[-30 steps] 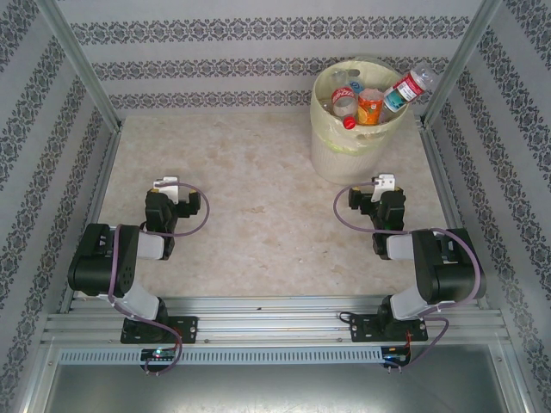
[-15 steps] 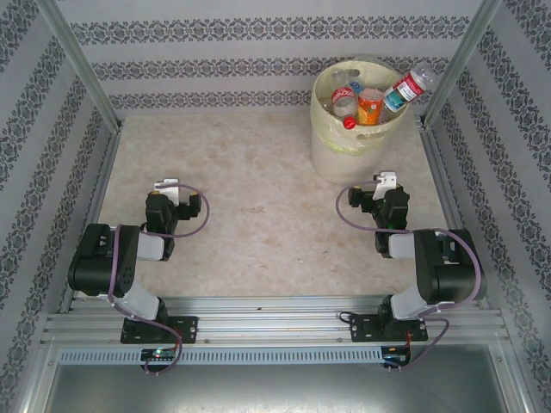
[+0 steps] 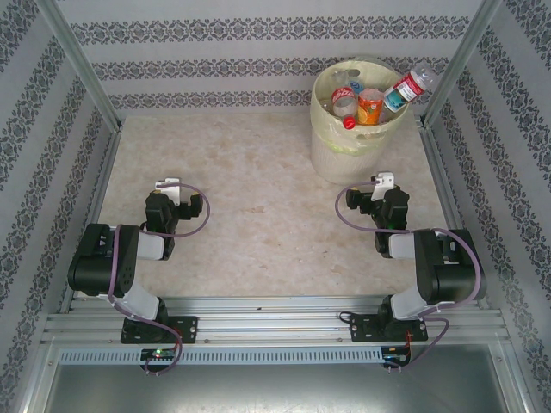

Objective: Put the plastic bottles in the bin

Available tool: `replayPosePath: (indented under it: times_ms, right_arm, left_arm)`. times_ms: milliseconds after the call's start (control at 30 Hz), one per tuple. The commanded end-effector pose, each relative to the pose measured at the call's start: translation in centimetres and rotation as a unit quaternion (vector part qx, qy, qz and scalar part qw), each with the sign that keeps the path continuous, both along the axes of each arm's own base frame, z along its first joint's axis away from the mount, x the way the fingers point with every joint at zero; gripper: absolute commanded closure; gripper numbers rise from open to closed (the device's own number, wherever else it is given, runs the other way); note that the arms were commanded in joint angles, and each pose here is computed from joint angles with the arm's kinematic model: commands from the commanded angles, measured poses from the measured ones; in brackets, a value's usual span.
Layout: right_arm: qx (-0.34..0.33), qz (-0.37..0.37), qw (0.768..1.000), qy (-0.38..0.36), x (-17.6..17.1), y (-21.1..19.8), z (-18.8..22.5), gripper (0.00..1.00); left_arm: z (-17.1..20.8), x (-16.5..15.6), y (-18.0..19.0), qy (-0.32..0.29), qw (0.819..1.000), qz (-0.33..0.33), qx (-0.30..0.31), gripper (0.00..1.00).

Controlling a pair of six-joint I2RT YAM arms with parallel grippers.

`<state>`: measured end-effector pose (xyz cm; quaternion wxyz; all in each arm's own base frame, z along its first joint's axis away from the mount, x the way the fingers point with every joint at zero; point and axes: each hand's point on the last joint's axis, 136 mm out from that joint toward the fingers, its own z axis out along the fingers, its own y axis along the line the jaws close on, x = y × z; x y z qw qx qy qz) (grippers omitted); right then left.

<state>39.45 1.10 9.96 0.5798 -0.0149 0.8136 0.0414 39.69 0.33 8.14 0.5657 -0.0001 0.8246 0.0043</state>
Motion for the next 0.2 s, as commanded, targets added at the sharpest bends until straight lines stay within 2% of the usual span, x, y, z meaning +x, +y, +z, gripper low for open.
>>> replayPosePath:
  times_ms: [0,167]
  right_arm:
    - [-0.001,0.016,1.0,-0.01,0.2,0.59,0.64,0.02]
    - [0.0,0.014,1.0,-0.011,0.12,0.55,0.65,0.02]
  left_arm:
    - [0.47,0.41,0.36,-0.004,1.0,0.007,-0.001,0.0]
    - [0.48,0.42,0.38,-0.004,1.0,0.008,-0.001,0.0]
